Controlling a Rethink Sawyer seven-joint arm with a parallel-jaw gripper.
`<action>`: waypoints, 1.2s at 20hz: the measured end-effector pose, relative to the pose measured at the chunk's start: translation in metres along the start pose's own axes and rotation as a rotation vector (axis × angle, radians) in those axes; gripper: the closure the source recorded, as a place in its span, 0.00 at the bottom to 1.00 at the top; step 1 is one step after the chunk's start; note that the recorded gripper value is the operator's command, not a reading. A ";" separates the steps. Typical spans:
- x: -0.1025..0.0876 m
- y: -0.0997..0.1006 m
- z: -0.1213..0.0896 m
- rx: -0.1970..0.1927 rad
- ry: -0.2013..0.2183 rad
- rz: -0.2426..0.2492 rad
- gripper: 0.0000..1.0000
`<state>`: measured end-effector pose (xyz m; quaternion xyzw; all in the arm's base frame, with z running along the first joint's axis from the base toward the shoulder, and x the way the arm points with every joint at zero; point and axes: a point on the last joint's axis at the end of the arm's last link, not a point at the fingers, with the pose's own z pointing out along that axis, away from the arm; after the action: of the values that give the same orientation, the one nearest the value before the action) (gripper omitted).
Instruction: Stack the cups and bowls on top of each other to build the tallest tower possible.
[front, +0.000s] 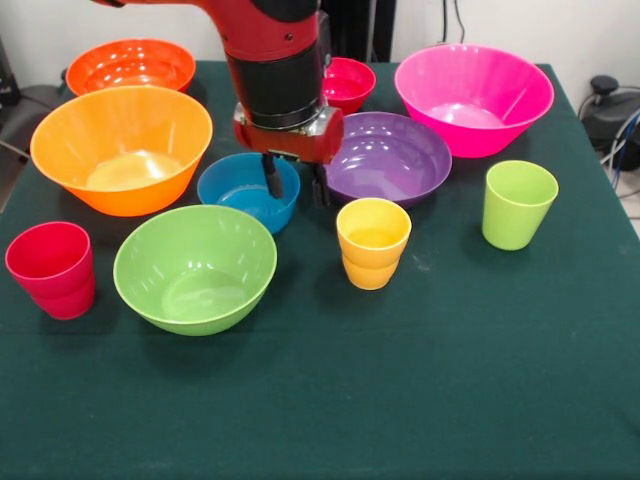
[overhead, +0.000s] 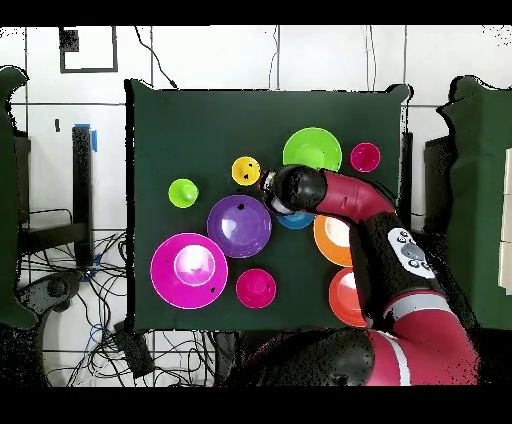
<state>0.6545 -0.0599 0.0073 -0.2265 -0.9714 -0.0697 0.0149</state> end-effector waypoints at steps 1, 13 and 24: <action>-0.001 -0.001 -0.001 0.000 0.001 0.001 0.00; -0.010 -0.004 -0.019 -0.004 -0.006 0.007 0.00; -0.006 -0.007 -0.014 0.003 0.000 -0.008 0.00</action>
<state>0.6572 -0.0706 0.0200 -0.2228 -0.9723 -0.0684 0.0147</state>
